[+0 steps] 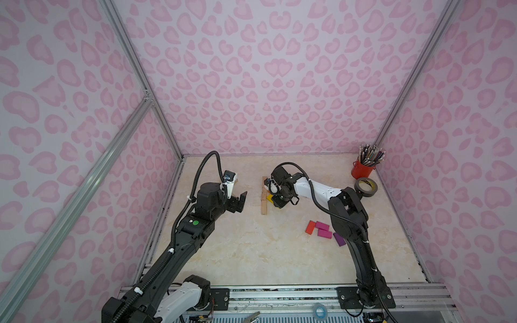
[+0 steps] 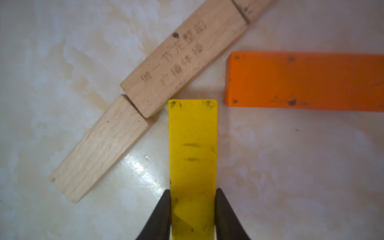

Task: Assemble the letter k with building blocks
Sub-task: Assemble the building block at the center of the board.

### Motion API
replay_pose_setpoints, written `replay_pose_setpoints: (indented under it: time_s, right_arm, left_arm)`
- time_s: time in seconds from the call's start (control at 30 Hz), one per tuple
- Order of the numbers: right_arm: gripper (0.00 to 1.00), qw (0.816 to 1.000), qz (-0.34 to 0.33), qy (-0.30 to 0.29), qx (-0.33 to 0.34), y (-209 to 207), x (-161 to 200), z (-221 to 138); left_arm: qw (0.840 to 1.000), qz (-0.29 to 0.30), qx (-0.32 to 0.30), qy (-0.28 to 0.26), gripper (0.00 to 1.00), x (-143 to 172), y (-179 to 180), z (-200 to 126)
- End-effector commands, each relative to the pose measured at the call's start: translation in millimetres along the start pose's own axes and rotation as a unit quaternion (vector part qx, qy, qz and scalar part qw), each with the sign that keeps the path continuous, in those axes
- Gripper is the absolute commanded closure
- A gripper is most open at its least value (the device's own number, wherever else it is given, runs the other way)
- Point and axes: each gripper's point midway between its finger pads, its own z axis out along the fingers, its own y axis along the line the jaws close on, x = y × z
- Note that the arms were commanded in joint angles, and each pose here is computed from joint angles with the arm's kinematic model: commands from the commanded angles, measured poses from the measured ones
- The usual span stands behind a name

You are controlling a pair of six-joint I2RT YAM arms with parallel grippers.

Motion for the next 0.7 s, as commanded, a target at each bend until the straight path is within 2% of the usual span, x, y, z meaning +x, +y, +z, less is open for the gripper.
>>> replay_pose_setpoints:
  time_s: [0.0,0.17,0.3,0.33,0.4,0.5,0.67]
  right_arm:
    - [0.66,1.000,0.005,0.015,-0.012,5,8,7]
    - [0.62,1.000,0.005,0.011,-0.002,2,7,0]
    - [0.54,1.000,0.017,-0.015,0.013,-2,0,-20]
    - [0.52,0.999,0.020,-0.025,0.016,-2,-2,-26]
    - [0.49,0.997,0.033,-0.056,0.028,-7,-6,-43]
    - [0.45,0.991,0.066,-0.110,0.047,-19,-9,-72]
    - [0.34,0.967,0.142,-0.206,0.055,-40,-4,-122]
  left_arm:
    - [1.000,0.002,-0.003,-0.004,0.03,-3,2,0]
    - [1.000,0.001,-0.003,-0.003,0.03,-2,2,0]
    - [0.999,-0.043,-0.023,-0.001,0.06,-1,9,5]
    - [0.998,-0.062,-0.025,0.002,0.08,0,10,9]
    - [0.990,-0.137,-0.035,0.019,0.09,4,16,18]
    - [0.972,-0.234,-0.004,0.038,0.12,15,10,37]
    - [0.945,-0.319,0.022,0.072,0.29,39,-2,73]
